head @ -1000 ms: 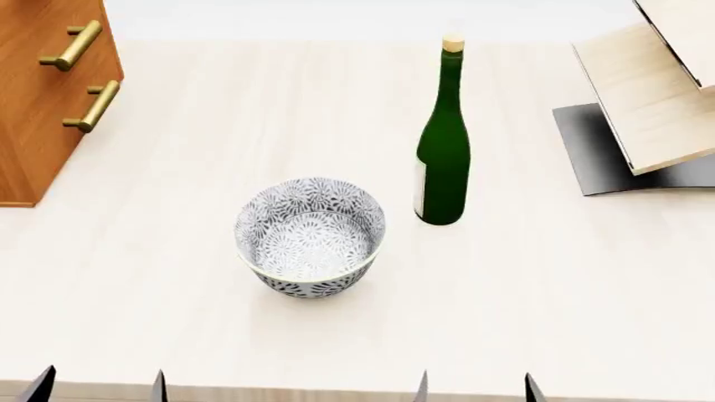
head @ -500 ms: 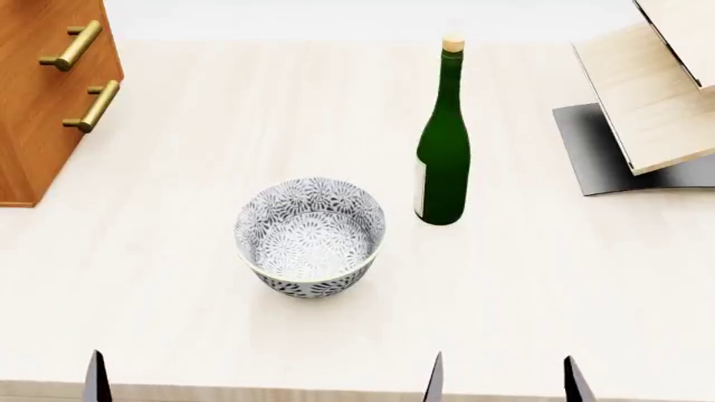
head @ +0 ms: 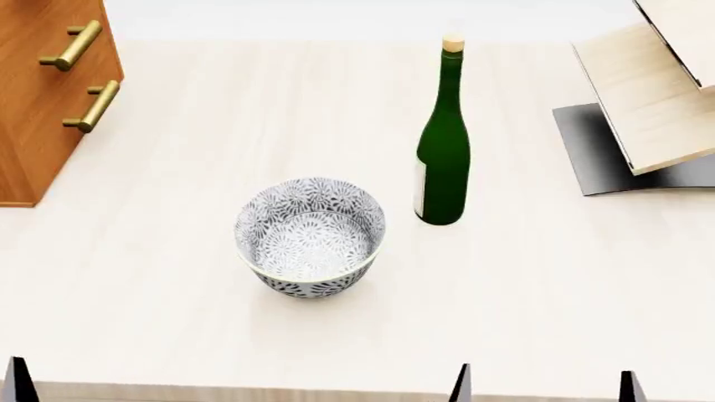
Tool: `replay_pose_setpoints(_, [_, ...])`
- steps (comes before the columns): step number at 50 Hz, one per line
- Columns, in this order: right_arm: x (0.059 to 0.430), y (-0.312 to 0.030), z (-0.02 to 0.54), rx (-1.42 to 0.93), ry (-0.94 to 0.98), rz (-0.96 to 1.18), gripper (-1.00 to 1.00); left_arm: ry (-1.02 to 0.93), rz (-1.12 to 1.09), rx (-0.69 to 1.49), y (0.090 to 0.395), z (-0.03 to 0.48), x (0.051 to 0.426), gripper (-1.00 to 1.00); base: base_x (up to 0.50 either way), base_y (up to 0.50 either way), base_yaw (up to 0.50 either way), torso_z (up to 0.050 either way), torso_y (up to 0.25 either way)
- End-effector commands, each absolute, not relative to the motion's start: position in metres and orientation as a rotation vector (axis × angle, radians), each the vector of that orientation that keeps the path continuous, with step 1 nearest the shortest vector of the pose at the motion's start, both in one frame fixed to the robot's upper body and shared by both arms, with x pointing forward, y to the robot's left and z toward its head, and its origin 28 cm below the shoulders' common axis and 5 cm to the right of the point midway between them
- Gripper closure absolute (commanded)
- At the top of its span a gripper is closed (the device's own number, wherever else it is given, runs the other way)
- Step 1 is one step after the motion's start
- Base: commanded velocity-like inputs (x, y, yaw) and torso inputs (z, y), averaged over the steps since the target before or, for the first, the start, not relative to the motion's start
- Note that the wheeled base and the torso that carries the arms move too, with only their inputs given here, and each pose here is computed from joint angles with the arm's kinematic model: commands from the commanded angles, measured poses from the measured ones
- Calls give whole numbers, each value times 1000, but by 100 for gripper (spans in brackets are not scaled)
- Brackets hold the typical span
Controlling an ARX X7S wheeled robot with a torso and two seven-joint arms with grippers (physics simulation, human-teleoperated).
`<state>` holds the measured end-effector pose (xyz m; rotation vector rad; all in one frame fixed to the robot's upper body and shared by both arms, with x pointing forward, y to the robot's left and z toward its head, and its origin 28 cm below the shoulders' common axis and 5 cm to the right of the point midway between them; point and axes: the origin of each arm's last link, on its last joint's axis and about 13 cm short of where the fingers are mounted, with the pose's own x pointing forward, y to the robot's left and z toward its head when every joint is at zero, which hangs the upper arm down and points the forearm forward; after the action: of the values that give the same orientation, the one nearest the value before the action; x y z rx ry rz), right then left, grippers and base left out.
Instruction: Put the wine bottle on the wine rack.
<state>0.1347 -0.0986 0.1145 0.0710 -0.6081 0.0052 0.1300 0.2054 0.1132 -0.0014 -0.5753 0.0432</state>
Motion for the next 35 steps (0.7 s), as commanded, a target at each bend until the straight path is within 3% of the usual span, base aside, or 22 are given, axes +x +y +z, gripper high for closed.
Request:
replay_pose_setpoints(1, [129,-98,118,82,-667,3,-100,-640,46,6,205,117,124,-100,0,0,0,0,0])
replay_pose_setpoints(35, [132,-99,117,91,-647,4,-100,-657,38,12,205,118,123,-100,31,0,0,0,0])
